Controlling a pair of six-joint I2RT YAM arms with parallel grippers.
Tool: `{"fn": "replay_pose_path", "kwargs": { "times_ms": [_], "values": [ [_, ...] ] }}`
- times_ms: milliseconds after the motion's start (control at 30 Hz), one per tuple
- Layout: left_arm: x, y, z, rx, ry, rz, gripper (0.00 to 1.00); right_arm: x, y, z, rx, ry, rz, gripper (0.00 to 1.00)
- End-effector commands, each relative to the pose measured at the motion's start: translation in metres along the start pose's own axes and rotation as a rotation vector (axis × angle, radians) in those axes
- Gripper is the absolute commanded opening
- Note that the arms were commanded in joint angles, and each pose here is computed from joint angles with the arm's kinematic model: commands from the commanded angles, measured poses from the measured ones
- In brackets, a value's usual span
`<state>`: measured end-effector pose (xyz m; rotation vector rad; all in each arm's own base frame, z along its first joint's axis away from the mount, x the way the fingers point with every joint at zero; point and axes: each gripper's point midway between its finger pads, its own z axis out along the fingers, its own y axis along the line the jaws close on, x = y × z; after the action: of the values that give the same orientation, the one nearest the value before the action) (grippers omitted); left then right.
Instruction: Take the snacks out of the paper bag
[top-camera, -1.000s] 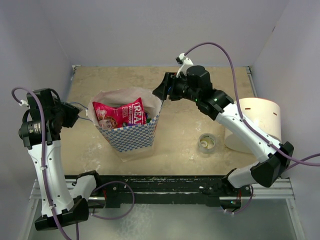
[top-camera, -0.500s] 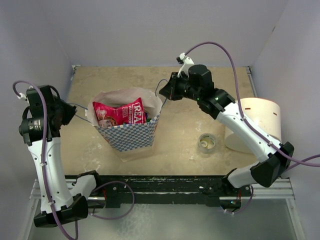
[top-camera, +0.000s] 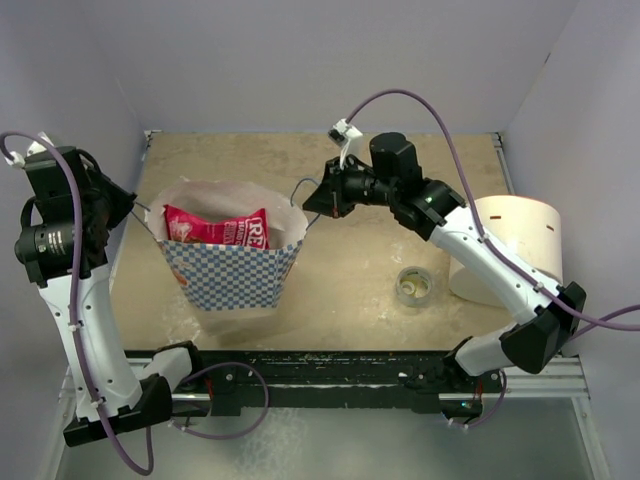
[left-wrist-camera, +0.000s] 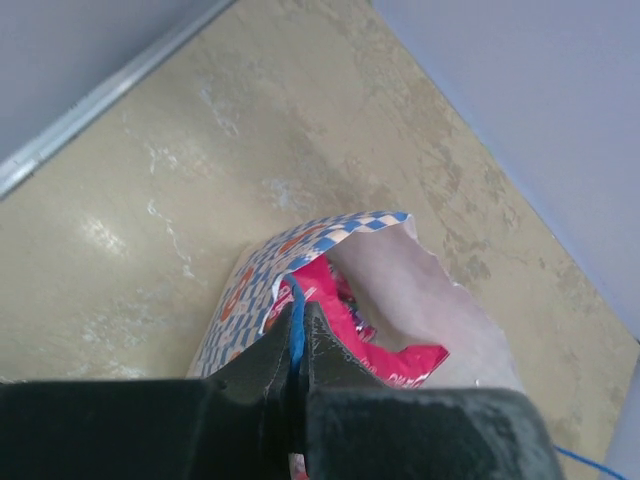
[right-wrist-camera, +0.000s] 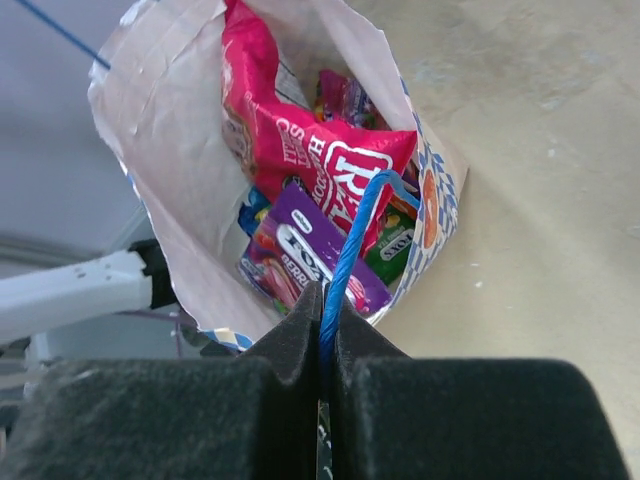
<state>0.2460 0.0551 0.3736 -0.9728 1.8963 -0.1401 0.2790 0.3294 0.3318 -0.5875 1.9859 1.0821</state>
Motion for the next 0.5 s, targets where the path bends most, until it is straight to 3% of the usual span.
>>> {"fn": "replay_pose_path", "kwargs": {
  "times_ms": [0, 100, 233, 467],
  "values": [
    [-0.082, -0.034, -0.035, 0.115, -0.327, 0.041, 0.00, -0.027, 0.058, -0.011, -0.232, -0.068, -0.105, 0.00],
    [-0.083, -0.046, -0.037, 0.182, -0.333, 0.089, 0.00, -0.007, 0.071, -0.003, -0.310, 0.004, -0.133, 0.02],
    [-0.085, -0.063, -0.040, 0.289, -0.369, 0.145, 0.00, 0.013, 0.068, 0.003, -0.272, 0.057, -0.180, 0.03],
    [-0.092, -0.091, -0.041, 0.415, -0.376, 0.149, 0.00, -0.018, 0.057, 0.006, -0.154, -0.026, -0.178, 0.03]
  ]
}}
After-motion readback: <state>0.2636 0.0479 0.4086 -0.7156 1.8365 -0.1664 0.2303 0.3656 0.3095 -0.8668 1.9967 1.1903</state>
